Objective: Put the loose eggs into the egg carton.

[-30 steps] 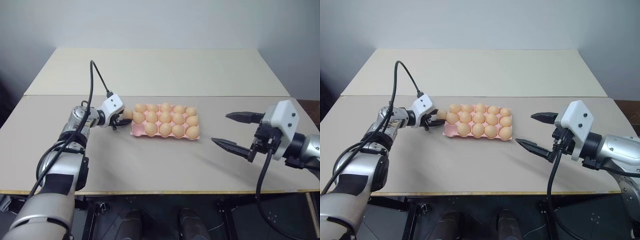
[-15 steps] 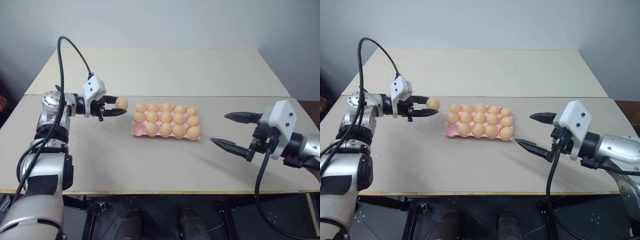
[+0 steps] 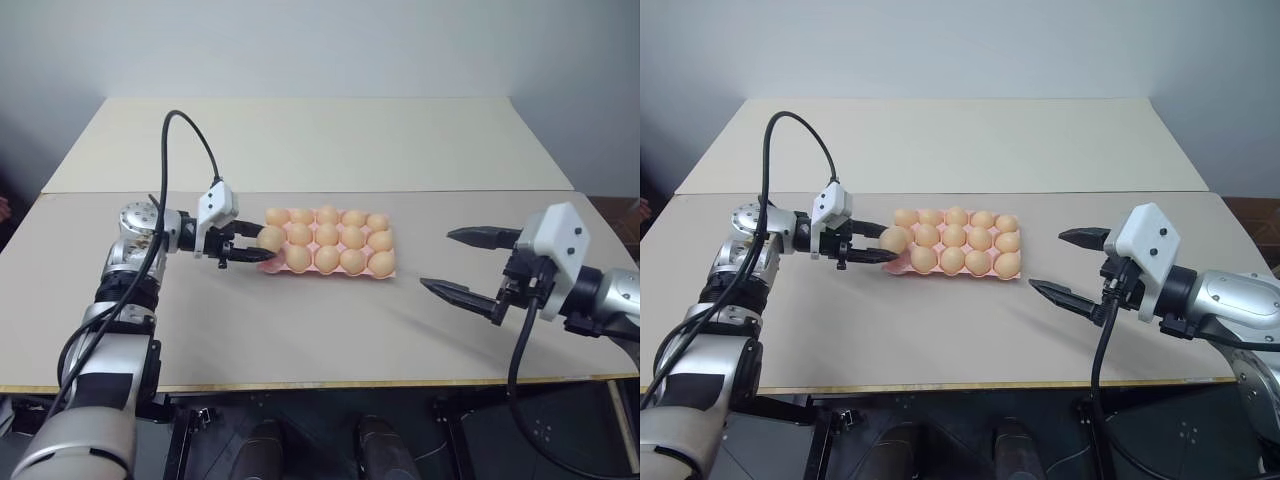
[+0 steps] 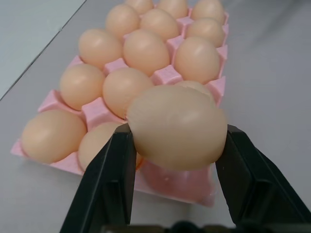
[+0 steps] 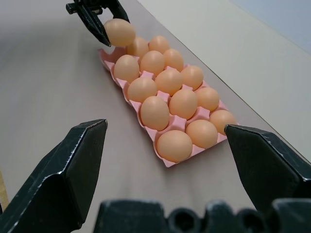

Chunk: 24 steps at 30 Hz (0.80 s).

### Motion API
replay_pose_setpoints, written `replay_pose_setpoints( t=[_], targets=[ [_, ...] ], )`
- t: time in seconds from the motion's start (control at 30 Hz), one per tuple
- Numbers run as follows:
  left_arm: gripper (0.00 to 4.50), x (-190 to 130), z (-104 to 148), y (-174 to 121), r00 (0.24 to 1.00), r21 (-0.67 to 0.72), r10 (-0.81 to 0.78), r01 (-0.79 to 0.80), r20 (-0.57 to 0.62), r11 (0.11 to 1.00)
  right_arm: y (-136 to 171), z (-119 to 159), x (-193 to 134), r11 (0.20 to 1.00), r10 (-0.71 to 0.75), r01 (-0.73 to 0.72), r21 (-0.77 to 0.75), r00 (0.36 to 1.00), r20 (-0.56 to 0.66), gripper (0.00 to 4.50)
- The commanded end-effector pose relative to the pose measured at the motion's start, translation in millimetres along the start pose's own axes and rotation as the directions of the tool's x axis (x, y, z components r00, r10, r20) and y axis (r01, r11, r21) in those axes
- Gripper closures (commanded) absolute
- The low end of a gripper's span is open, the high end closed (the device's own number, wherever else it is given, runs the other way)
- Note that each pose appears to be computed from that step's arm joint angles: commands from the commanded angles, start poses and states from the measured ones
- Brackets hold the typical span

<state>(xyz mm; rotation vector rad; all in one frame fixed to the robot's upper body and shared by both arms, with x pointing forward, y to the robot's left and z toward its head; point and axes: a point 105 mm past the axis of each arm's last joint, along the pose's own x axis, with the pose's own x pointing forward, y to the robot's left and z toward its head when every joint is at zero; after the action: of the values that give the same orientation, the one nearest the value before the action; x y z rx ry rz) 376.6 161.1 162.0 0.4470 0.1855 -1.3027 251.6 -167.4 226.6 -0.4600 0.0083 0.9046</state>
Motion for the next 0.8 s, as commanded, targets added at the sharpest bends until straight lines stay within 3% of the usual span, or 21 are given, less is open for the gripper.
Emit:
replay_pose_setpoints(
  t=[0.03, 0.1, 0.13, 0.33, 0.43, 0.57, 0.8],
  targets=[
    [0.79, -2, 10, -2, 1.000, 0.020, -0.026, 0.026, 0.017, 0.999, -1, 12, -4, 0.998, -0.018, 0.020, -0.063, 1.000, 0.024, 0.00],
    [0.16, -6, 13, 0, 1.000, 0.038, -0.012, 0.011, 0.012, 0.999, -2, 12, -3, 0.998, -0.019, 0.021, -0.062, 1.000, 0.024, 0.00],
    [0.05, -10, 14, 1, 1.000, 0.051, 0.005, -0.006, 0.008, 0.999, -2, 12, -2, 0.998, -0.020, 0.021, -0.063, 1.000, 0.024, 0.00],
    [0.05, -51, 28, 12, 0.990, 0.101, 0.139, -0.141, 0.025, 0.985, -4, 11, -1, 0.998, -0.019, 0.021, -0.062, 0.999, 0.027, 0.00],
    [0.05, -84, 41, 10, 0.969, 0.041, 0.227, -0.231, 0.096, 0.972, -8, 11, -1, 0.998, -0.013, 0.015, -0.066, 0.999, 0.029, 0.00],
    [0.05, -122, 45, -20, 0.933, -0.033, 0.336, -0.334, 0.131, 0.942, -16, 14, -1, 0.997, -0.011, 0.014, -0.075, 0.999, 0.035, 0.00],
    [0.05, -144, 27, -70, 0.881, -0.130, 0.472, -0.463, 0.044, 0.877, -21, 4, -1, 0.999, -0.019, 0.020, -0.045, 1.000, 0.022, 0.00]
  ],
)
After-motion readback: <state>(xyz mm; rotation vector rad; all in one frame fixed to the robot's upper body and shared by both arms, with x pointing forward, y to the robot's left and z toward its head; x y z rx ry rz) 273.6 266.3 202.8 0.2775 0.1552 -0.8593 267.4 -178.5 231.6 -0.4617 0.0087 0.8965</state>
